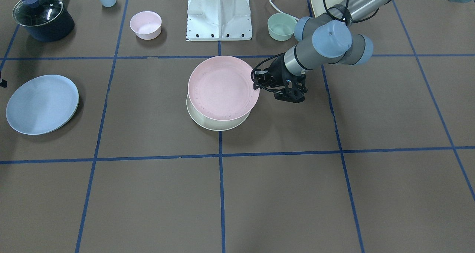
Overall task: Stack three plates with pink and blue
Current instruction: 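Carry the pink plate onto the cream plate while the right gripper reaches the blue plate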
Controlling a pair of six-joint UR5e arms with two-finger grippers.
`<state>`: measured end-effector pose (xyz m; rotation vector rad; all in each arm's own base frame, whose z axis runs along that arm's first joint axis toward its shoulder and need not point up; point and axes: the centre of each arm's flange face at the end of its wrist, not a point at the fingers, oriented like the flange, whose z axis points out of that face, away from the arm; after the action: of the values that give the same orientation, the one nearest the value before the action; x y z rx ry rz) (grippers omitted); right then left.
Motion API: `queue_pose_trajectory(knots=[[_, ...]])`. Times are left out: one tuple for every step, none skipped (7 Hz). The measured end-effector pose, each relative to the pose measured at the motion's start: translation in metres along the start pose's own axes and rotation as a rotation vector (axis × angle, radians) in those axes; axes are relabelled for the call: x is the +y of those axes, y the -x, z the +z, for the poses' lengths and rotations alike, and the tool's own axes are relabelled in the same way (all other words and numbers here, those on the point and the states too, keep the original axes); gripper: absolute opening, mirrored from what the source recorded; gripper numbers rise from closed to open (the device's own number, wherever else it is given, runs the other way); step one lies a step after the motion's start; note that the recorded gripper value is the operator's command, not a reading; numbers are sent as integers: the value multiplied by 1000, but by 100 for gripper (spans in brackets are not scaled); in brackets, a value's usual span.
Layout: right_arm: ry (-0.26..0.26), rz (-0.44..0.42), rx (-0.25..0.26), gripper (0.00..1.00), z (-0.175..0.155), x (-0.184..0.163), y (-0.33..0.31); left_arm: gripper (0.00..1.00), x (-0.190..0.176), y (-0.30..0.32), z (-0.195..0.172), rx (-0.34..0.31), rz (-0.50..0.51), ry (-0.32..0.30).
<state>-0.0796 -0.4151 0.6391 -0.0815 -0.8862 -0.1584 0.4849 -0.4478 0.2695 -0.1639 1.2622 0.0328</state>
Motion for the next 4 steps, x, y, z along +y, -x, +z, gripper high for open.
queue_pose_trajectory(knots=[[7,1,-2,100,3,1,-1,100,3,-5,18,-12,0,-9],[21,6,-11,100,8,2,-2,100,7,-9,29,-18,0,-19],[43,14,-36,100,16,4,-5,100,11,-15,29,-12,-1,-35],[66,15,-64,99,24,4,-4,100,16,-21,24,1,0,-45]])
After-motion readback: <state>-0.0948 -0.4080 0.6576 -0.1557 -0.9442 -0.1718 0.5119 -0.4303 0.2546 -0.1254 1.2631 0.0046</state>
